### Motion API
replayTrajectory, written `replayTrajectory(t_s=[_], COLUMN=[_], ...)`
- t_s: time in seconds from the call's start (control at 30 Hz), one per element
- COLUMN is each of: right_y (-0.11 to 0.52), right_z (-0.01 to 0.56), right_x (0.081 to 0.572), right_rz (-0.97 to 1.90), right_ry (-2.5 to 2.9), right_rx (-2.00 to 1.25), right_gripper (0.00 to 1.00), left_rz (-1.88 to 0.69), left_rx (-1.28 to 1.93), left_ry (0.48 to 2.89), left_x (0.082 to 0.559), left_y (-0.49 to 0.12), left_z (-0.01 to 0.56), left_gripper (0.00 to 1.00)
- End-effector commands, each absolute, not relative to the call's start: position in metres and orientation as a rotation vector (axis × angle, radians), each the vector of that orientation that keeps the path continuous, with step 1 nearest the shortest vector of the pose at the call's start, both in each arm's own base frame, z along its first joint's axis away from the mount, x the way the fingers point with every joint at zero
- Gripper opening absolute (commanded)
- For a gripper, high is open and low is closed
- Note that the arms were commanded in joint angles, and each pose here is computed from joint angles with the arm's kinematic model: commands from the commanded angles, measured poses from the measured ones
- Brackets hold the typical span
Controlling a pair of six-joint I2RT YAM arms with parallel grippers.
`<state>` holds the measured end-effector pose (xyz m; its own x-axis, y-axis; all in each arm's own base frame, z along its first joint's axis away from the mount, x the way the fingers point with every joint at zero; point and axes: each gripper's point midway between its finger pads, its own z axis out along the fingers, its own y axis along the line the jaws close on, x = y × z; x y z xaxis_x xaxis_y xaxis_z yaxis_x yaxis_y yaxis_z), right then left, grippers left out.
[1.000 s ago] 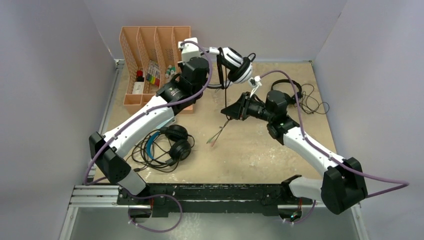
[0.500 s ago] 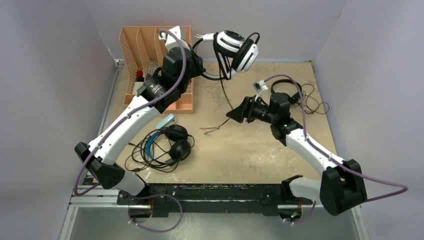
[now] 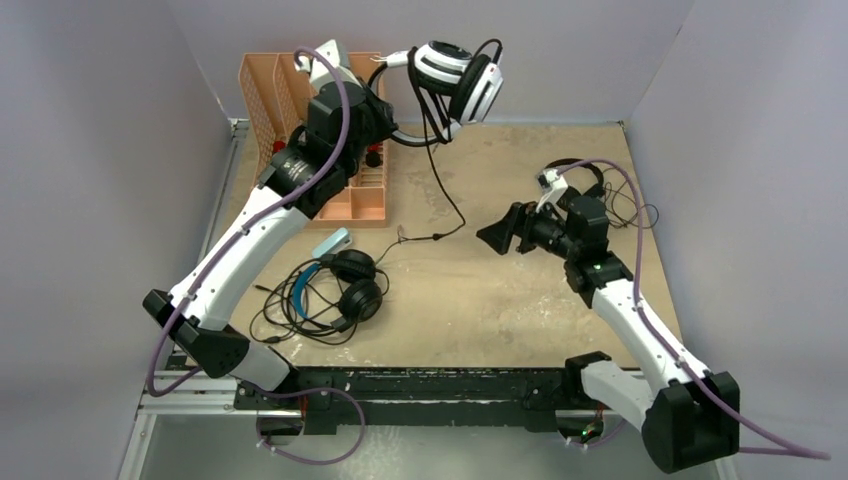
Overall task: Wrap the headphones
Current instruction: Wrap the headphones cable around the headphones.
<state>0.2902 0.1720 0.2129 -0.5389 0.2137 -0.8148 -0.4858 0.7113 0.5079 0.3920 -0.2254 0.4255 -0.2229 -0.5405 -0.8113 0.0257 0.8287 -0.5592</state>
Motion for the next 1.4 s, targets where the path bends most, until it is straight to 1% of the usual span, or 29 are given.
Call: replayTrajectory(t_s=[0.0,0.07,0.17,0.23,0.33,0.4,0.43,0.5,0.57,0.6,0.7,0.87,1.0,1.13,1.23,1.37], right_y=[0.195,0.191,0.162,0.146,0.135,0.141,0.149,0.178,0.209,0.226,0.277,0.33,0.35,0.355,0.359,0.379], right_z=[0.214,0.202,0.182,0.174,0.172,0.17,0.167,0.152,0.142,0.14,0.14,0.139,0.129,0.128,0.132,0.126], right_x=[0.283,0.293,0.315,0.327,0.347,0.364,0.369,0.373,0.377,0.376,0.368,0.355,0.34,0.332,0.342,0.328], right_rz=[1.097,1.121,1.064,1.056,1.045,1.071,1.107,1.168,1.171,1.202,1.412,1.531,1.613,1.68,1.654,1.709], right_ry=[1.88,1.979,2.134,2.175,2.186,2.224,2.267,2.367,2.441,2.457,2.453,2.436,2.461,2.469,2.414,2.427], right_rx=[-0.279,-0.116,0.187,0.285,0.342,0.278,0.229,0.115,0.007,-0.037,-0.104,-0.216,-0.249,-0.242,-0.232,-0.293], right_gripper=[0.86,0.84,0.88,0.88,0.89,0.9,0.93,0.95,0.95,0.95,0.95,0.94,0.91,0.9,0.9,0.87], left_rz=[-0.773,-0.783,-0.807,-0.825,-0.86,-0.874,-0.879,-0.889,-0.899,-0.904,-0.917,-0.927,-0.96,-0.981,-0.987,-0.994], left_rx=[-0.468,-0.442,-0.413,-0.4,-0.368,-0.348,-0.34,-0.324,-0.311,-0.305,-0.286,-0.272,-0.255,-0.249,-0.248,-0.244], left_ry=[1.49,1.494,1.494,1.497,1.495,1.499,1.499,1.501,1.5,1.499,1.499,1.51,1.526,1.529,1.533,1.54], left_x=[0.377,0.375,0.372,0.37,0.365,0.363,0.361,0.357,0.354,0.352,0.347,0.344,0.343,0.344,0.343,0.342], left_y=[-0.219,-0.221,-0.225,-0.227,-0.233,-0.235,-0.236,-0.236,-0.236,-0.236,-0.236,-0.238,-0.246,-0.25,-0.251,-0.253], left_z=[0.522,0.526,0.529,0.529,0.53,0.53,0.53,0.529,0.529,0.529,0.529,0.523,0.515,0.512,0.51,0.508], left_gripper=[0.0,0.0,0.0,0.0,0.0,0.0,0.0,0.0,0.0,0.0,0.0,0.0,0.0,0.0,0.0,0.0])
